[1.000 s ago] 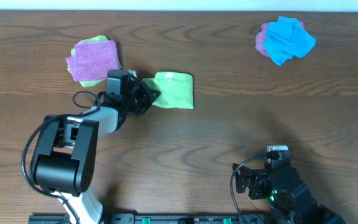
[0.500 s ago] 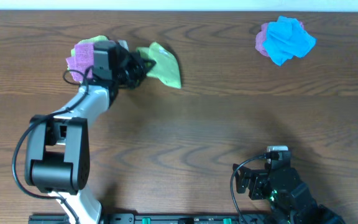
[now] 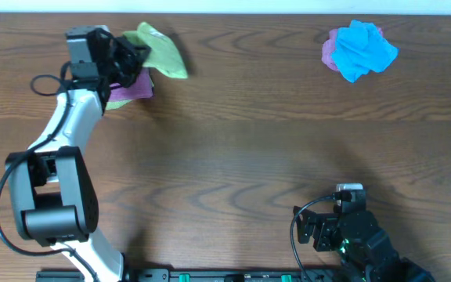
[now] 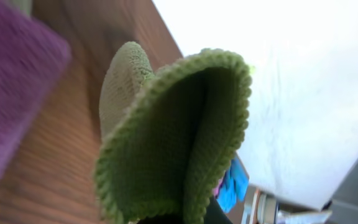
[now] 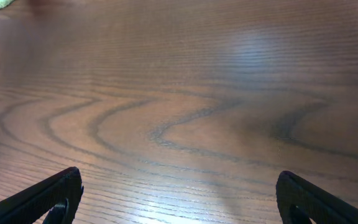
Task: Fold the cloth
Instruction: 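Carry the folded green cloth with the left gripper onto the pink stack, then lower the green cloth onto the pink stack and open the left gripper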
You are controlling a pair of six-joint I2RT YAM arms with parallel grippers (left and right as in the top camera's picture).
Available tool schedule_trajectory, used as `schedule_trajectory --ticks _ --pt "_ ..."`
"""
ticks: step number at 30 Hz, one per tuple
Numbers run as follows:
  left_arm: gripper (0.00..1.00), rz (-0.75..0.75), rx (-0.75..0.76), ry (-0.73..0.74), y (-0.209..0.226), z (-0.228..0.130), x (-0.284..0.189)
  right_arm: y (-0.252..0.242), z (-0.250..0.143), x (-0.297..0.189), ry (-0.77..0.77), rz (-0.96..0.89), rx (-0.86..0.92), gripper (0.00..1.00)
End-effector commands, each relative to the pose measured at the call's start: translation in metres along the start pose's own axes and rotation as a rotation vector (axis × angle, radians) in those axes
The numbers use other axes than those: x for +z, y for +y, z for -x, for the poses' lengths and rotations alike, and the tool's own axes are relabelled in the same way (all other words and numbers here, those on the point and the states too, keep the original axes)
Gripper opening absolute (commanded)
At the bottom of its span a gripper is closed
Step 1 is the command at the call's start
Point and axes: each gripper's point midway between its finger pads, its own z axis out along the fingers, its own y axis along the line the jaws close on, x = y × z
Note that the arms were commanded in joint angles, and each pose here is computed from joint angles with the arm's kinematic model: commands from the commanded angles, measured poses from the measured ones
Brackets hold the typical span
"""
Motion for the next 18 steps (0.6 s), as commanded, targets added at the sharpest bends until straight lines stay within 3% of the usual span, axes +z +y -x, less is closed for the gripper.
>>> schedule_trajectory --ticks 1,18 --pt "0.05 0.002 0.034 -0.065 -0.003 0.023 -0.008 -0.004 0.001 0.000 -0.012 -0.016 0.017 0.99" --pt "0.06 0.110 0.078 -0.120 0.033 0.049 -0.026 -0.004 0.001 0.000 -0.012 -0.016 0.017 0.99"
